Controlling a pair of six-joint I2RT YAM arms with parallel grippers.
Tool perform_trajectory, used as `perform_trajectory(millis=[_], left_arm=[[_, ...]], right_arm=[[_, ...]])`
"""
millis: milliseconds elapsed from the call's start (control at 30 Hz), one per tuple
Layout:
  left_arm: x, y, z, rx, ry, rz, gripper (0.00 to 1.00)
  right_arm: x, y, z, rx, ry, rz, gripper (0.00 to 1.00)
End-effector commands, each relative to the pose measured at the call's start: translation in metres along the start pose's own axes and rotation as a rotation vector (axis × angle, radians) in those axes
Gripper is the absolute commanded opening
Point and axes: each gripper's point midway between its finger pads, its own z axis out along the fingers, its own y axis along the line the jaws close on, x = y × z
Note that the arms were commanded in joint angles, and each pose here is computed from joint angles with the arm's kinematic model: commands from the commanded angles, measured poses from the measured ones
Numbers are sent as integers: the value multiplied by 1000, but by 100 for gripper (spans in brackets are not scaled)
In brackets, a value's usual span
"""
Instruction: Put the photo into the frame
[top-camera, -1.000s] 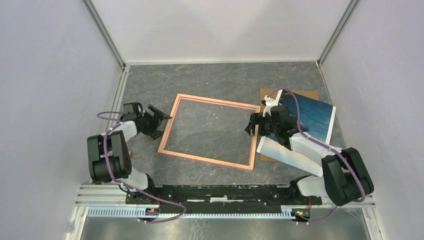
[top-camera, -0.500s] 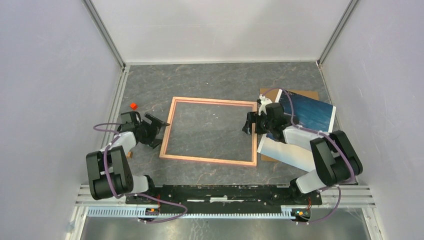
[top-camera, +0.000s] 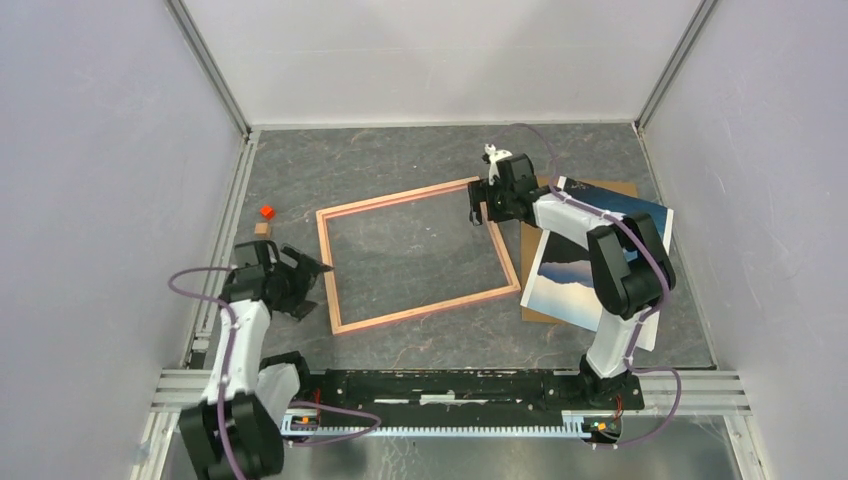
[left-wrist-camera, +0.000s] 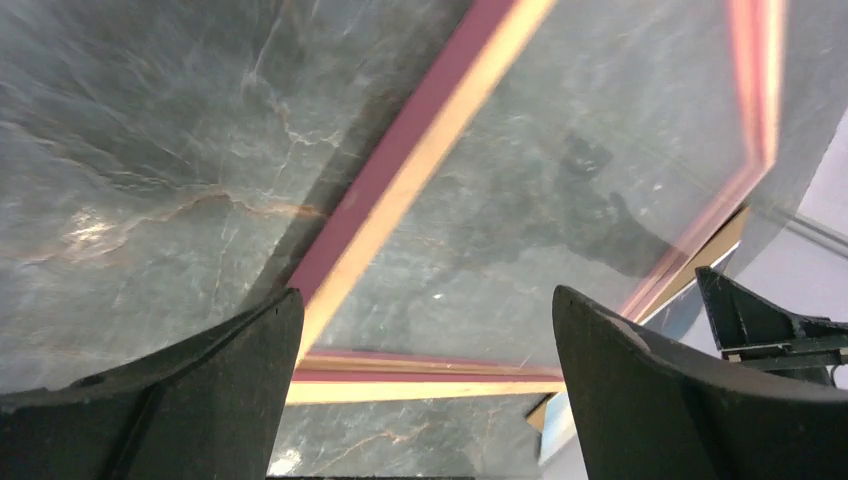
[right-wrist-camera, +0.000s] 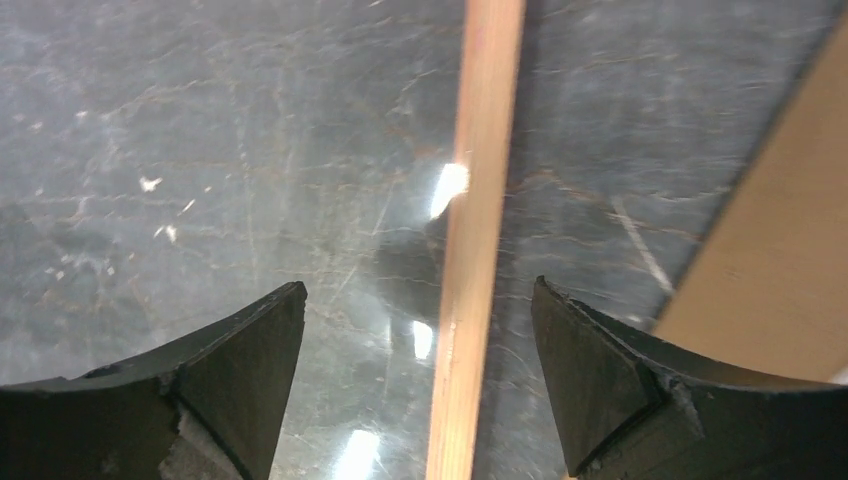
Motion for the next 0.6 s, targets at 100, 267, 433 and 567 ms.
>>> perform_trajectory(millis=[100, 267, 433, 567], left_arm=[[-79, -42, -102, -87, -448, 240, 100], [-86, -98, -119, 33, -435, 440, 97], [-96, -133, -144, 30, -445, 539, 96], [-98, -147, -172, 75, -523, 565, 96]], right_arm=[[-19, -3, -62, 364, 31, -97, 94], [9, 106, -72, 203, -32, 55, 96], [34, 232, -75, -31, -32, 159, 95], [47, 305, -70, -127, -55, 157, 91]])
